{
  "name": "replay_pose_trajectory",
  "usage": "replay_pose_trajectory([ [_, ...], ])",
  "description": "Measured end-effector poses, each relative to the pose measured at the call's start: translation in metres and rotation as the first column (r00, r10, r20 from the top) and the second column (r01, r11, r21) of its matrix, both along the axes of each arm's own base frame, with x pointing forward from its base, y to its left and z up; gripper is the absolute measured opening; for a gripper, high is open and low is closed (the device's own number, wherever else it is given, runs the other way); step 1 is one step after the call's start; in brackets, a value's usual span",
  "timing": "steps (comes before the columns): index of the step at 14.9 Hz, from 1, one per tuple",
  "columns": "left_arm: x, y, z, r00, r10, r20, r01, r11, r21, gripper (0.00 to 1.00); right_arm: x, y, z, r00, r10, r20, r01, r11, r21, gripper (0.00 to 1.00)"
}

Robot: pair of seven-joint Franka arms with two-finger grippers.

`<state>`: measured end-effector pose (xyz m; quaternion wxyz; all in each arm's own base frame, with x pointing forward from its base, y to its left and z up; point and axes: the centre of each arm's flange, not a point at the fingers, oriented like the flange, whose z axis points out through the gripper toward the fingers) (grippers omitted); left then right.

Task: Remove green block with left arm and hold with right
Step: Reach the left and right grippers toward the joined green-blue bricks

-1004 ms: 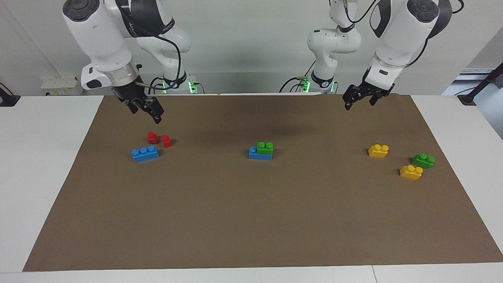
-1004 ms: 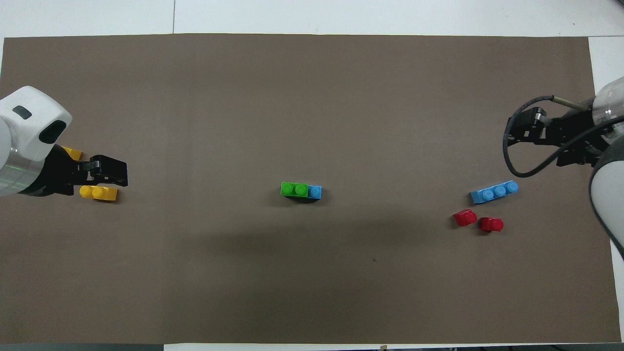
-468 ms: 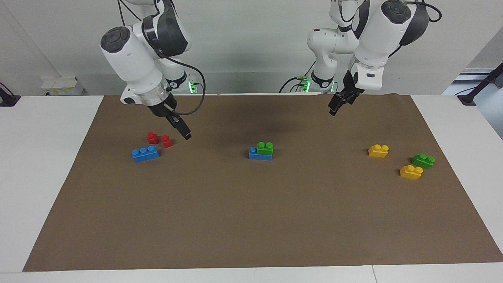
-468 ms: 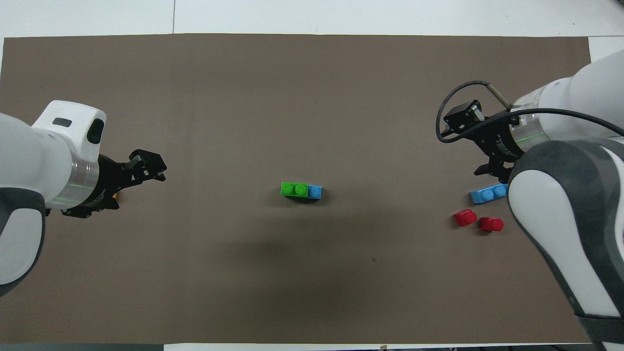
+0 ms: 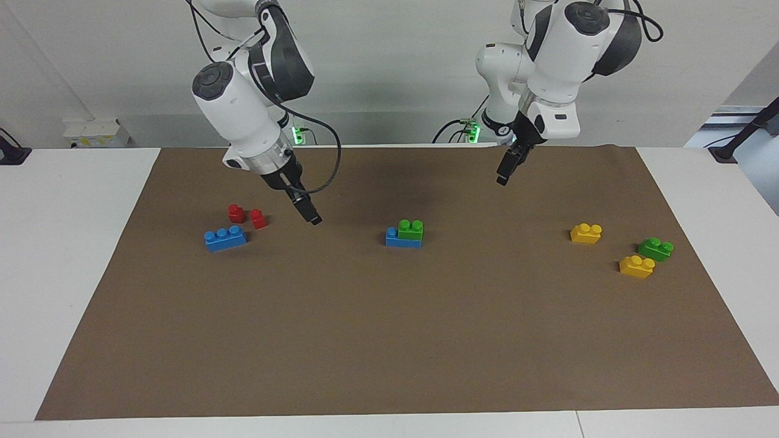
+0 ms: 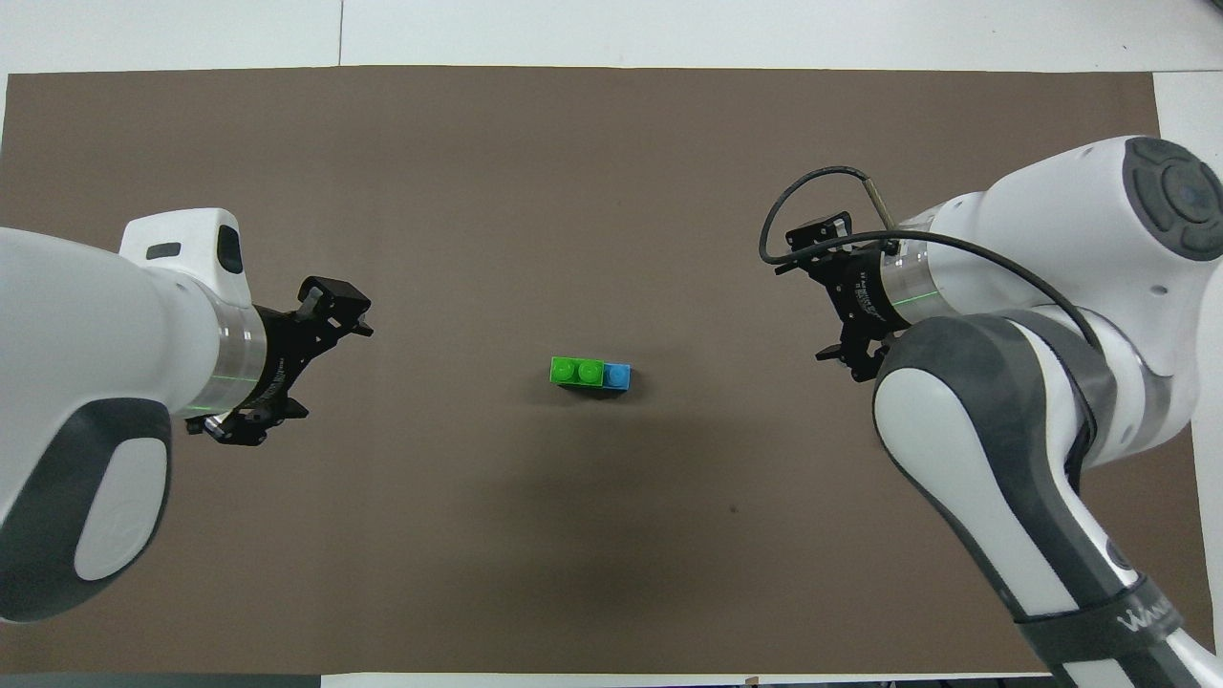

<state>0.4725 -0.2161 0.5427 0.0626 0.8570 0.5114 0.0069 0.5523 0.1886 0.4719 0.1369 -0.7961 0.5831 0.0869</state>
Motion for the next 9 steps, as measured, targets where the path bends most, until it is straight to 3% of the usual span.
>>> replay_pose_trajectory([
  [3,-0.006,-0.021,-0.005,0.991,0.131,0.017,-0.130,0.991,-0.034,1.00,-0.004,0.019,-0.010,0.998,-0.068,0.002,0.068,0.998,0.006,0.99],
  [9,-0.009,-0.071,-0.050,0.961,0.276,-0.025,-0.277,0.960,-0.044,1.00,-0.014,0.053,-0.044,0.995,-0.093,-0.028,0.093,0.996,0.002,1.00],
])
